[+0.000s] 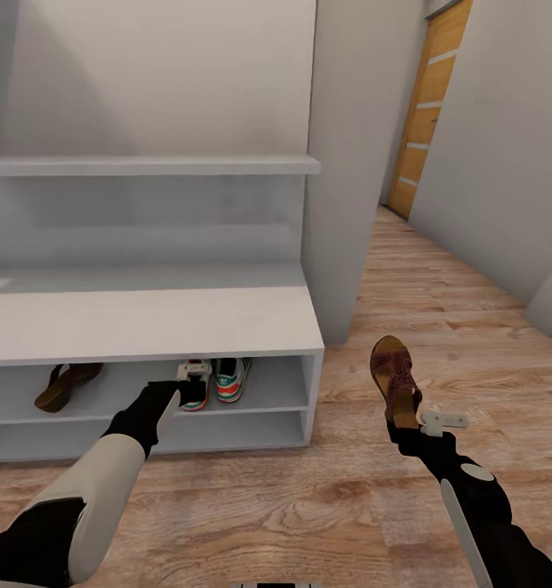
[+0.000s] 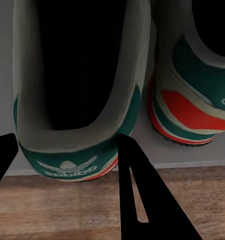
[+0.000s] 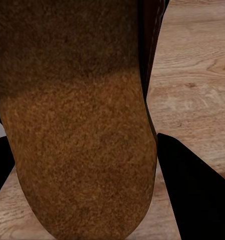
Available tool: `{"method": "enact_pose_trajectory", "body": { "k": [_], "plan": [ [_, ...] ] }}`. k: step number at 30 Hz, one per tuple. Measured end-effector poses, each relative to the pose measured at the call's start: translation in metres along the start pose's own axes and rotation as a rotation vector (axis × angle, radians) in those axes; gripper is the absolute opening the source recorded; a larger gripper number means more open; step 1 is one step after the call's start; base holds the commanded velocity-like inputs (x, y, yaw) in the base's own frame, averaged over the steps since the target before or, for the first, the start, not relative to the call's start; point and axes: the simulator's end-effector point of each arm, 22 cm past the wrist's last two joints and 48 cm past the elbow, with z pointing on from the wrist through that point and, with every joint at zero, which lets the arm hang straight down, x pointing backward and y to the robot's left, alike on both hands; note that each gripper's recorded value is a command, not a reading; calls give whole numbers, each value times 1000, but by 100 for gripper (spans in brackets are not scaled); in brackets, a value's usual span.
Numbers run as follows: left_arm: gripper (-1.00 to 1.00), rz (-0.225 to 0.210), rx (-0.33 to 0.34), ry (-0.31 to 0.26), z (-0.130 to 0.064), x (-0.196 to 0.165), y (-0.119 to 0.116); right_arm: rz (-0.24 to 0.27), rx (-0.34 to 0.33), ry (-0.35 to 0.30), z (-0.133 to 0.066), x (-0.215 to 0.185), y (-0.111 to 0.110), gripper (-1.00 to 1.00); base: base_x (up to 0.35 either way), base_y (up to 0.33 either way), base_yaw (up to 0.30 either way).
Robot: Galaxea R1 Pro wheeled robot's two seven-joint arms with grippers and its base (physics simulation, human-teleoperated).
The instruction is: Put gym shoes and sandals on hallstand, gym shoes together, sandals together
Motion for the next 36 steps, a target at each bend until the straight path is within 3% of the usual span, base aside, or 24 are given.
{"method": "enact_pose_trajectory", "body": {
  "k": [36],
  "plan": [
    [-100,0,0,5,1,6,0,0,0,0,0,0,0,-100,26,0,0]
  ]
}}
